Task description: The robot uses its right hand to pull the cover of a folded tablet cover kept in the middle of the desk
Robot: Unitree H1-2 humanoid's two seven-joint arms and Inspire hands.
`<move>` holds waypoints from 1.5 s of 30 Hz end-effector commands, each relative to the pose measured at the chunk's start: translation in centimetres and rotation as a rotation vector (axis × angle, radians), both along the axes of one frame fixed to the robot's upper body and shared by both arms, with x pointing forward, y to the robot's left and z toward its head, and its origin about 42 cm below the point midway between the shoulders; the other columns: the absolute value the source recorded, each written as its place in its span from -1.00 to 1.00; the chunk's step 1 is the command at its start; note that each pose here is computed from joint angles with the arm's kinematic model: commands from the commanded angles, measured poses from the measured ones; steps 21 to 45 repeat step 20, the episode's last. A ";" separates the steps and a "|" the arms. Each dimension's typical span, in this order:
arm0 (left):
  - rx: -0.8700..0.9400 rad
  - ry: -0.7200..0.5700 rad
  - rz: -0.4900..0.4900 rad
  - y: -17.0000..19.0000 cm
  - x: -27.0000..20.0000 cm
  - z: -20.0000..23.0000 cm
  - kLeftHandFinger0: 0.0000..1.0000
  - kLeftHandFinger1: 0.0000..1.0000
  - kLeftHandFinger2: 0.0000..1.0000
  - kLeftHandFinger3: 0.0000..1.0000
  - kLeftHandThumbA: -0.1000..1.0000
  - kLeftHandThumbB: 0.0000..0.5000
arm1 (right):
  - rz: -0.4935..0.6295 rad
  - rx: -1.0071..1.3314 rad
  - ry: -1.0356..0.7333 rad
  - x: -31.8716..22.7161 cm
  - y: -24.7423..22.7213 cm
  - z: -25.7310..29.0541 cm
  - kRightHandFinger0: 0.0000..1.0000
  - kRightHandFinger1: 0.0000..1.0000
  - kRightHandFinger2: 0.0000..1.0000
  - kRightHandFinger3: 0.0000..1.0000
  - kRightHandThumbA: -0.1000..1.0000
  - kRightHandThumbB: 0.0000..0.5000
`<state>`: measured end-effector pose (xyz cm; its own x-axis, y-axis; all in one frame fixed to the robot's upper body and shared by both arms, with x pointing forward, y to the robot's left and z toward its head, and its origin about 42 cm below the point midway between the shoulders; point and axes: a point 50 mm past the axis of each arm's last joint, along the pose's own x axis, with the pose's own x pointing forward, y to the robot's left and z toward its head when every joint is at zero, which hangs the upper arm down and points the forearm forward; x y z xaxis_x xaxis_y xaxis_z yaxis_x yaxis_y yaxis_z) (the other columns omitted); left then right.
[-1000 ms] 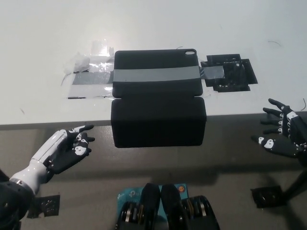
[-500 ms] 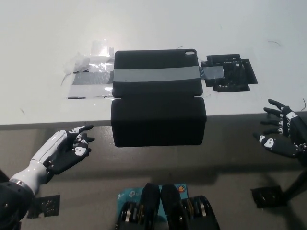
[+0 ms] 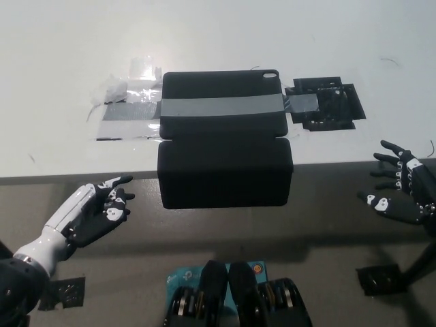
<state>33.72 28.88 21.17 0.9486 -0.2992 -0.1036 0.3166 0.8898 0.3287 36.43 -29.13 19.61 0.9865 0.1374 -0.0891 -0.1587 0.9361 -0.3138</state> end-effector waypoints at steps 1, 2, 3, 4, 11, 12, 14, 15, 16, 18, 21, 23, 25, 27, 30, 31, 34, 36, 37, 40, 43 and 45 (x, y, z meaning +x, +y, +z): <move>-0.005 -0.041 -0.008 -0.2 0.3 1.7 0.49 0.67 0.91 1.00 1.00 -0.61 | 0.012 -0.029 -0.120 0.6 -0.2 2.4 0.27 0.48 0.77 1.00 0.69 -1.00; -0.005 -0.042 -0.008 -0.2 0.3 1.7 0.48 0.66 0.90 1.00 1.00 -0.62 | 0.013 -0.030 -0.120 0.6 -0.2 2.4 0.27 0.48 0.77 1.00 0.69 -1.00; -0.002 -0.048 -0.010 -0.3 0.2 1.9 0.48 0.66 0.91 1.00 1.00 -0.68 | 0.017 -0.025 -0.116 0.5 -0.2 2.5 0.31 0.52 0.80 1.00 0.70 -1.00; -0.002 -0.048 -0.010 -0.3 0.2 1.9 0.48 0.66 0.91 1.00 1.00 -0.73 | 0.016 -0.024 -0.113 0.5 -0.2 2.5 0.32 0.52 0.81 1.00 0.66 -1.00; -0.002 -0.053 -0.003 -0.3 0.4 2.0 0.48 0.67 0.93 1.00 1.00 -0.73 | 0.036 -0.046 -0.126 0.9 -0.1 2.9 0.40 0.56 0.80 1.00 0.90 -0.96; -0.006 -0.053 -0.001 -0.3 0.4 2.0 0.48 0.68 0.92 1.00 1.00 -0.75 | 0.039 -0.052 -0.134 0.9 -0.2 2.9 0.38 0.55 0.78 1.00 0.91 -0.94; -0.003 -0.052 -0.001 -0.3 0.5 2.0 0.49 0.68 0.93 1.00 1.00 -0.71 | 0.045 -0.044 -0.137 1.0 -0.2 2.8 0.39 0.53 0.75 1.00 0.96 -0.89; -0.003 -0.051 -0.002 -0.3 0.5 1.9 0.49 0.69 0.93 1.00 1.00 -0.69 | 0.045 -0.047 -0.135 1.0 -0.2 2.8 0.40 0.54 0.74 1.00 0.99 -0.84; -0.003 -0.051 -0.002 -0.3 0.5 1.9 0.50 0.69 0.94 1.00 1.00 -0.69 | 0.046 -0.048 -0.135 1.0 -0.2 2.8 0.41 0.54 0.74 1.00 1.00 -0.84; -0.008 -0.050 -0.001 -0.2 0.5 1.9 0.50 0.69 0.94 1.00 1.00 -0.72 | 0.044 -0.043 -0.134 1.0 -0.3 2.7 0.42 0.55 0.74 1.00 1.00 -0.76; -0.006 -0.045 -0.001 -0.2 0.5 1.8 0.50 0.69 0.94 1.00 1.00 -0.69 | 0.042 -0.055 -0.134 1.0 -0.3 2.7 0.42 0.56 0.76 1.00 1.00 -0.82; -0.006 -0.045 -0.001 -0.2 0.5 1.8 0.50 0.69 0.94 1.00 1.00 -0.69 | 0.042 -0.055 -0.134 1.0 -0.3 2.7 0.42 0.56 0.76 1.00 1.00 -0.82; -0.006 -0.045 -0.001 -0.2 0.5 1.8 0.50 0.69 0.94 1.00 1.00 -0.69 | 0.042 -0.055 -0.134 1.0 -0.3 2.7 0.42 0.56 0.76 1.00 1.00 -0.82; -0.006 -0.045 -0.001 -0.2 0.5 1.8 0.50 0.69 0.94 1.00 1.00 -0.69 | 0.042 -0.055 -0.134 1.0 -0.3 2.7 0.42 0.56 0.76 1.00 1.00 -0.82; -0.006 -0.045 -0.001 -0.2 0.5 1.8 0.50 0.69 0.94 1.00 1.00 -0.69 | 0.042 -0.055 -0.134 1.0 -0.3 2.7 0.42 0.56 0.76 1.00 1.00 -0.82; -0.006 -0.045 -0.001 -0.2 0.5 1.8 0.50 0.69 0.94 1.00 1.00 -0.69 | 0.042 -0.055 -0.134 1.0 -0.3 2.7 0.42 0.56 0.76 1.00 1.00 -0.82; -0.006 -0.045 -0.001 -0.2 0.5 1.8 0.50 0.69 0.94 1.00 1.00 -0.69 | 0.042 -0.055 -0.134 1.0 -0.3 2.7 0.42 0.56 0.76 1.00 1.00 -0.82; -0.006 -0.045 -0.001 -0.2 0.5 1.8 0.50 0.69 0.94 1.00 1.00 -0.69 | 0.042 -0.055 -0.134 1.0 -0.3 2.7 0.42 0.56 0.76 1.00 1.00 -0.82; -0.006 -0.045 -0.001 -0.2 0.5 1.8 0.50 0.69 0.94 1.00 1.00 -0.69 | 0.042 -0.055 -0.134 1.0 -0.3 2.7 0.42 0.56 0.76 1.00 1.00 -0.82; -0.006 -0.045 -0.001 -0.2 0.5 1.8 0.50 0.69 0.94 1.00 1.00 -0.69 | 0.042 -0.055 -0.134 1.0 -0.3 2.7 0.42 0.56 0.76 1.00 1.00 -0.82; -0.006 -0.045 -0.001 -0.2 0.5 1.8 0.50 0.69 0.94 1.00 1.00 -0.69 | 0.042 -0.055 -0.134 1.0 -0.3 2.7 0.42 0.56 0.76 1.00 1.00 -0.82; -0.006 -0.045 -0.001 -0.2 0.5 1.8 0.50 0.69 0.94 1.00 1.00 -0.69 | 0.042 -0.055 -0.134 1.0 -0.3 2.7 0.42 0.56 0.76 1.00 1.00 -0.82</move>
